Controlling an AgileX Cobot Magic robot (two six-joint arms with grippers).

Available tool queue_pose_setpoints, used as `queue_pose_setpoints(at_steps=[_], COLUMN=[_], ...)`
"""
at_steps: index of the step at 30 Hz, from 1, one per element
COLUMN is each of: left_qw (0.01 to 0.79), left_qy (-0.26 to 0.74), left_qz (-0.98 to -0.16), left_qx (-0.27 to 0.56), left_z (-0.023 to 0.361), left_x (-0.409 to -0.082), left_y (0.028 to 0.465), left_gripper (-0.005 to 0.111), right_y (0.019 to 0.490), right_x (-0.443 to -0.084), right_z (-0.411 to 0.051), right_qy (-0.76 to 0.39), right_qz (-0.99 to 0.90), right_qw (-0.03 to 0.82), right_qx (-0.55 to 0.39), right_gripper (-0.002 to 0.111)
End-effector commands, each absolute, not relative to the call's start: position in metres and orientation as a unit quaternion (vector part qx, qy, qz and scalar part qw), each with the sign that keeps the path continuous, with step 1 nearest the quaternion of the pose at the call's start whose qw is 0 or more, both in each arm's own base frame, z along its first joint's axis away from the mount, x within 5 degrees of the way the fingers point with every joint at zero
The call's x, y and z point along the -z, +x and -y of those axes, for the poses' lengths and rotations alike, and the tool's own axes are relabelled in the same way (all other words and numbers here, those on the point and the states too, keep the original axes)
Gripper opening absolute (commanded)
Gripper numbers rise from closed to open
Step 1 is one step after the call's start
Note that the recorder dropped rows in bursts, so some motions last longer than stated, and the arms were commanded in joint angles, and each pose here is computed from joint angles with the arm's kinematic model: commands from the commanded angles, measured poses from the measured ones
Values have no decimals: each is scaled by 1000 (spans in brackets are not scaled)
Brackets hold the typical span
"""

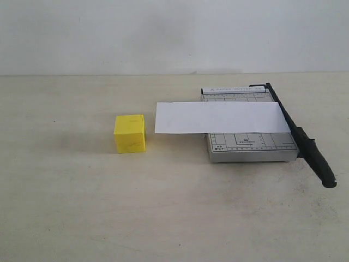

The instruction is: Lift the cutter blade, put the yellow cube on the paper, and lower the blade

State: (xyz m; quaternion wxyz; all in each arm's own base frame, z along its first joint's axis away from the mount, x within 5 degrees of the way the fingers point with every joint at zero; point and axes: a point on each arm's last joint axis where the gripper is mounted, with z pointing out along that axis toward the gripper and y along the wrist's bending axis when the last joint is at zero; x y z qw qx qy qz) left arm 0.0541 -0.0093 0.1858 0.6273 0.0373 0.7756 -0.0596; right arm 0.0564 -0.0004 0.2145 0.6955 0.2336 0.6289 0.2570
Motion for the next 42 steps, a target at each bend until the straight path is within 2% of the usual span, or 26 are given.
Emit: queue_pose_setpoints(at_steps=[1,3,5,9,12,15,19,22,33,37,39,42], left_qw=[633,633,633,633,633,633,633,633,633,633,632,632], left_qy=[36,36,36,36,36,36,36,36,36,36,36,36], left_qz=[-771,-771,-771,-771,-771,-771,-771,-771,-771,-771,-772,-772], left_qx=[62,62,62,62,62,62,62,62,62,62,62,62], left_z=[9,9,9,9,9,9,9,9,9,9,9,9], left_x=[-188,-188,-188,-188,-188,-188,-188,-188,-188,-188,-188,-188], left_y=[54,54,54,54,54,54,54,54,54,54,54,54], left_gripper=[4,4,4,4,4,4,4,4,4,4,4,4], right_y=[50,42,52,120,178,212,237,240,235,236,237,239], right_x=[-237,-266,-299,-319,-299,-276,-257,-246,-237,-238,-238,-239], right_z=[14,18,12,-3,-1,3,1,-6,-16,-16,-16,-18], right_qy=[262,242,169,-8,-13,-8,17,-17,-75,-100,-124,-111], right_qz=[-523,-459,-487,-678,-794,-875,-911,-936,-951,-947,-942,-941], right_qw=[773,826,841,735,607,483,411,353,299,304,309,320], right_qx=[-247,-220,-165,-16,9,33,12,13,21,28,35,23], right_gripper=[0,0,0,0,0,0,0,5,5,6,15,41])
